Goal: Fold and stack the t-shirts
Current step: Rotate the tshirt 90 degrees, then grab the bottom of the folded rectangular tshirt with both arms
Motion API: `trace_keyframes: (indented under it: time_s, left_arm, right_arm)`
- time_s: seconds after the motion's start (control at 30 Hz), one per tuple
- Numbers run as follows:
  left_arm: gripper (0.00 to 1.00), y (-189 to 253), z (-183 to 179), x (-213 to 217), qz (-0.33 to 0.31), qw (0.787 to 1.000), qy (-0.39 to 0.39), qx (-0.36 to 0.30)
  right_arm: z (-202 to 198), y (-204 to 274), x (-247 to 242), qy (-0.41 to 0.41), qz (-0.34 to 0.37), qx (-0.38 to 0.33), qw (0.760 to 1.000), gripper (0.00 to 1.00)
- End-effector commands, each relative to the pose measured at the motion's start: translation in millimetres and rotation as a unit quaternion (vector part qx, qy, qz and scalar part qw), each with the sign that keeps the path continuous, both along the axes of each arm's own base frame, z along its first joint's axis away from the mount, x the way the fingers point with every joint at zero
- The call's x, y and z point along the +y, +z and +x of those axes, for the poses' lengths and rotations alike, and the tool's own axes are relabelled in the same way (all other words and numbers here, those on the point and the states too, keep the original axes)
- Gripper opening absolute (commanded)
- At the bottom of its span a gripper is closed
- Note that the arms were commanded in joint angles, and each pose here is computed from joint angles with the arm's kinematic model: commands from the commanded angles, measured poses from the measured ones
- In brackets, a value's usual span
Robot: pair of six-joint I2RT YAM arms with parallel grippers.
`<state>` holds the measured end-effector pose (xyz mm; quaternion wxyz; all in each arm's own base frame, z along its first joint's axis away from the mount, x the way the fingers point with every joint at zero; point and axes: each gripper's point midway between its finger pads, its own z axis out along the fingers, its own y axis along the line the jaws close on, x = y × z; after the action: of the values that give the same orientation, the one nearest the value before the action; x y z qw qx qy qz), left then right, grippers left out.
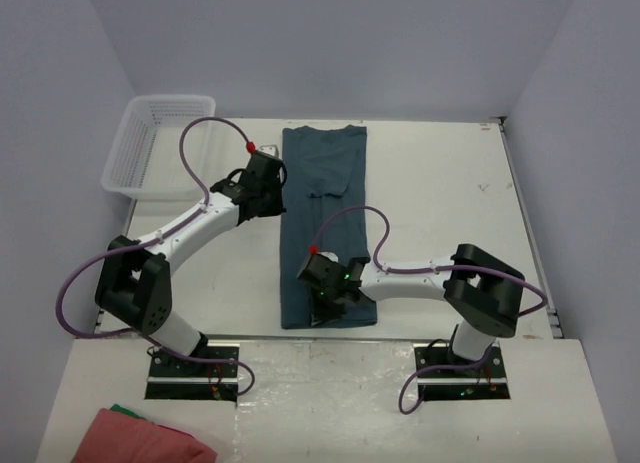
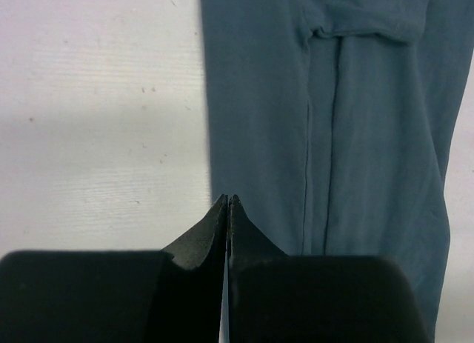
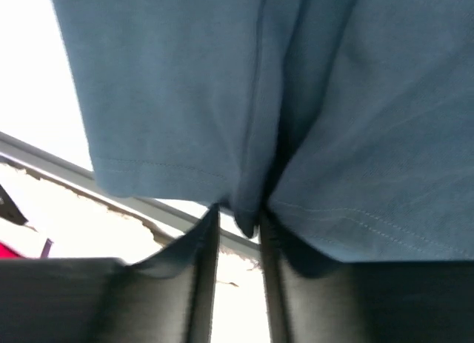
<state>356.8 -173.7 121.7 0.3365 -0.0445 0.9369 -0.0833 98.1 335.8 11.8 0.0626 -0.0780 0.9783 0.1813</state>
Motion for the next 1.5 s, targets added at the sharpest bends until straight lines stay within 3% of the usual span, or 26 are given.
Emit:
trace_keyframes:
  time_s: [0.0,0.03,0.23,0.4,0.53,0.63,0.67,0.73,0.8,1.07,1.47]
  left_arm:
    - [0.00,2,-2,-9,0.006,1.000,-0.010,-0.009]
    - [0.00,1,-4,-9,0.008,1.000,-0.007,-0.009]
    - [0.00,-15,-32,-8,0.050,0.999,-0.001,-0.001]
    - [0.05,-38,-66,1,0.075,0.997,0.007,0.023]
    - [0.07,-51,-92,6,0.065,0.997,0.007,0.043]
    - [0.11,-50,-106,4,0.045,0.998,-0.004,0.048]
    - [0.14,-44,-109,2,0.031,0.999,-0.010,0.042]
    - [0.28,-46,-118,-3,0.008,0.998,-0.029,0.049]
    - [0.33,-43,-127,-11,-0.025,0.997,-0.046,0.049]
    - [0.34,-48,-157,-32,-0.103,0.986,-0.098,0.085]
    - [0.32,-68,-178,-32,-0.101,0.979,-0.121,0.127]
  right_arm:
    - [4,-4,-30,-0.015,-0.058,-0.060,0.996,0.31]
    - [7,7,-32,-0.020,-0.054,-0.080,0.995,0.40]
    - [19,59,-57,-0.041,-0.068,-0.141,0.987,0.59]
    - [36,72,-101,-0.084,-0.097,-0.167,0.978,0.65]
    - [52,43,-149,-0.135,-0.116,-0.143,0.974,0.64]
    - [67,39,-157,-0.149,-0.074,-0.158,0.973,0.64]
    - [65,37,-157,-0.148,-0.065,-0.151,0.975,0.64]
    - [65,31,-163,-0.154,-0.068,-0.146,0.975,0.64]
    - [60,24,-161,-0.148,-0.063,-0.135,0.978,0.64]
    - [47,21,-143,-0.171,0.007,-0.100,0.980,0.62]
    - [19,1,-136,-0.198,0.035,-0.058,0.978,0.58]
